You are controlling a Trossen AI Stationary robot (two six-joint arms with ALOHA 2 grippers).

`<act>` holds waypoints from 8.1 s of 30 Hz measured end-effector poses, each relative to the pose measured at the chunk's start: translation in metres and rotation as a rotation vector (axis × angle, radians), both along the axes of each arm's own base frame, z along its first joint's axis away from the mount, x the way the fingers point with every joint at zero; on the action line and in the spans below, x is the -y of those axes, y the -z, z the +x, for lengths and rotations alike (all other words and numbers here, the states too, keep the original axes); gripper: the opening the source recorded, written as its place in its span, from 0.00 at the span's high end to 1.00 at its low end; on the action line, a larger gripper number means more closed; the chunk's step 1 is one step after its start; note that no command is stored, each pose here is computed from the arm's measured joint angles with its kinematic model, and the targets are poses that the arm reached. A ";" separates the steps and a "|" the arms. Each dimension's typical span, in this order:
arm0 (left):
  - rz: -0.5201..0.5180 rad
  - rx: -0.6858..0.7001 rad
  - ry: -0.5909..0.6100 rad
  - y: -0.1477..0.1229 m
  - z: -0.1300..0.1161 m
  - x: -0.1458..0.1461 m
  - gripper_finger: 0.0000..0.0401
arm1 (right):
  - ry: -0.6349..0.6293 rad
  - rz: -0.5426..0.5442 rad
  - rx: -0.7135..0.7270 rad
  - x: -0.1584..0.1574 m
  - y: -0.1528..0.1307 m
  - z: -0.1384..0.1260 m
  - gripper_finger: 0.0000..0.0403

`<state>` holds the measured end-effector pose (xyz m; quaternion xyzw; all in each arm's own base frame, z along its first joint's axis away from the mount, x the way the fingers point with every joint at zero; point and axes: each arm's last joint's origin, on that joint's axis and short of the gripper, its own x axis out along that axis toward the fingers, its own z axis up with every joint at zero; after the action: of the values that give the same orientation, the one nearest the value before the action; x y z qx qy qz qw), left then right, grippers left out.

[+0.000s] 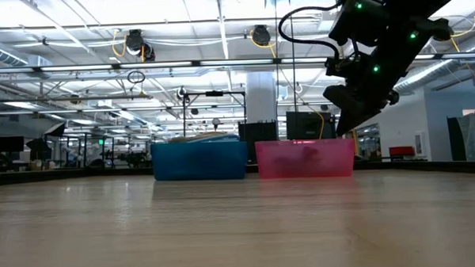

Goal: Pick & Place USB Port
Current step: Adjust the bins, then return to Home Position

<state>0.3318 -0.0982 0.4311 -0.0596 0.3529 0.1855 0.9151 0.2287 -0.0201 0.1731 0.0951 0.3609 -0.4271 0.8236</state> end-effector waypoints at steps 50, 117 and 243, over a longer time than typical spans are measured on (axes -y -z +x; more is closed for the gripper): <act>0.027 -0.020 0.004 0.002 -0.009 0.015 1.00 | -0.084 0.043 -0.201 -0.009 0.037 0.026 1.00; -0.420 -0.078 -0.929 0.253 -0.118 -0.225 1.00 | -0.225 -0.241 0.499 -0.124 -0.154 0.015 1.00; -0.351 0.652 -0.202 0.282 -0.217 -0.096 0.95 | -0.468 0.344 0.674 -0.028 0.036 -0.108 1.00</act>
<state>0.1148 -0.0022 0.1486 -0.3057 0.0622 0.1831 0.9323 0.1203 0.0079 0.1368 0.2805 0.1499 -0.1082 0.9419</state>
